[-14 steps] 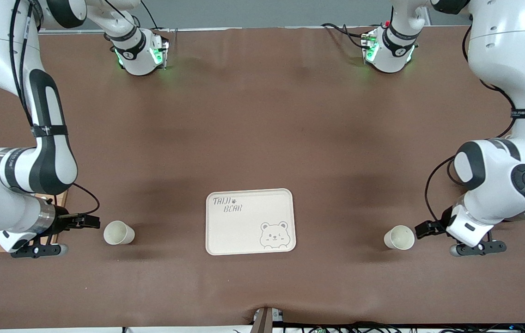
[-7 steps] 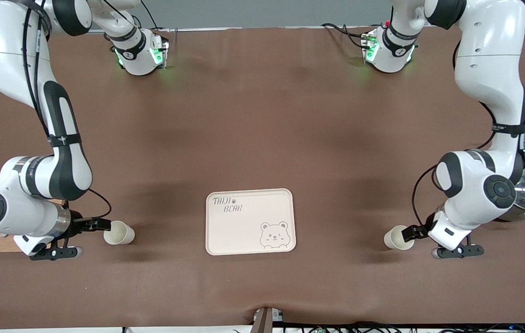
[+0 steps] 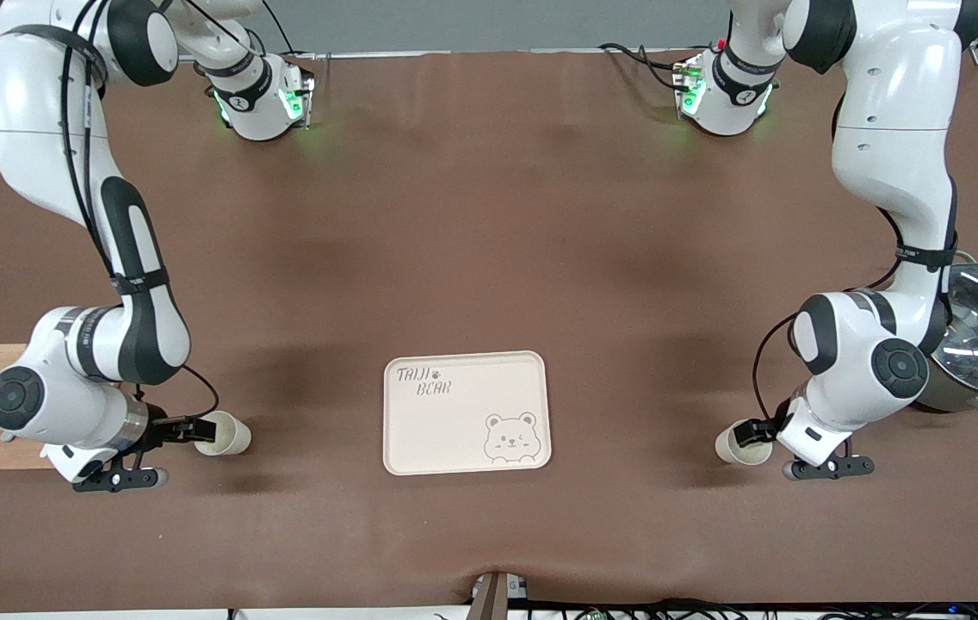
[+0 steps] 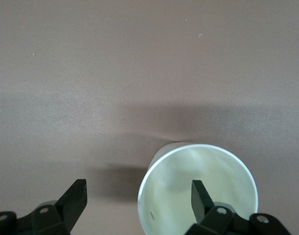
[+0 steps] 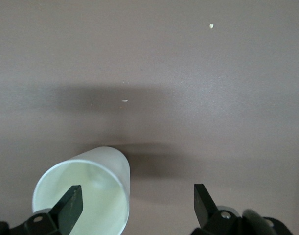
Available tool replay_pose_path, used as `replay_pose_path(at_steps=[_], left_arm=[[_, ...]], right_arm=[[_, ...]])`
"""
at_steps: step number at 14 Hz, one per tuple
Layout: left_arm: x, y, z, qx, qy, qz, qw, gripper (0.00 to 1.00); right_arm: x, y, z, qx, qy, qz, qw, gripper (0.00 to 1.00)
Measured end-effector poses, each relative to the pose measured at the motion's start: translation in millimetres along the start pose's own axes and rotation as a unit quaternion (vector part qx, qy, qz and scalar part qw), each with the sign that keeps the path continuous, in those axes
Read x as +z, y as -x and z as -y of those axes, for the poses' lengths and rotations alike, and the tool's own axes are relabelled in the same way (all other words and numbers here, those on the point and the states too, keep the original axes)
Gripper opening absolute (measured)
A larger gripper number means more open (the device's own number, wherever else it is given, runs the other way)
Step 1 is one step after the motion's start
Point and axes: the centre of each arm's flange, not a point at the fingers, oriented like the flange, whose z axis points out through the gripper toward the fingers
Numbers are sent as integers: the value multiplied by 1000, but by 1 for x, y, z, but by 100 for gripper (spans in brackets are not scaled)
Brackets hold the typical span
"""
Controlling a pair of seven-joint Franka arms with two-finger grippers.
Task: Place white IKEA cup upright on tray with both arms
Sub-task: 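Close the right gripper on its cup while the left gripper closes on its cup, then carry the left gripper's cup to the tray while the right gripper follows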
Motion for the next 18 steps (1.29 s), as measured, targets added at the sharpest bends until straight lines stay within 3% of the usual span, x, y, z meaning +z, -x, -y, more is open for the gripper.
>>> replay_pose_path(at_steps=[2, 5, 9, 12, 13, 15, 18], left_arm=[[-1, -1, 1, -1, 0, -2, 1000, 79], [-2, -2, 2, -1, 0, -3, 1000, 44], [-4, -4, 0, -1, 1, -6, 1000, 6], [-7, -6, -3, 1, 2, -10, 1000, 4], [-8, -7, -3, -1, 3, -12, 1000, 4], [-19, -15, -6, -8, 5, -26, 1000, 4], [-36, -23, -23, -12, 11, -27, 1000, 4]], right_arm=[[11, 1, 0, 0, 0, 3, 1000, 100], [19, 0, -1, 0, 2, -4, 1000, 100], [21, -1, 1, -1, 2, -5, 1000, 100], [23, 0, 2, -2, 2, -3, 1000, 100], [25, 0, 4, -3, 1, -2, 1000, 94], [26, 0, 7, -5, 1, -1, 1000, 70], [27, 0, 8, -6, 1, -1, 1000, 53]])
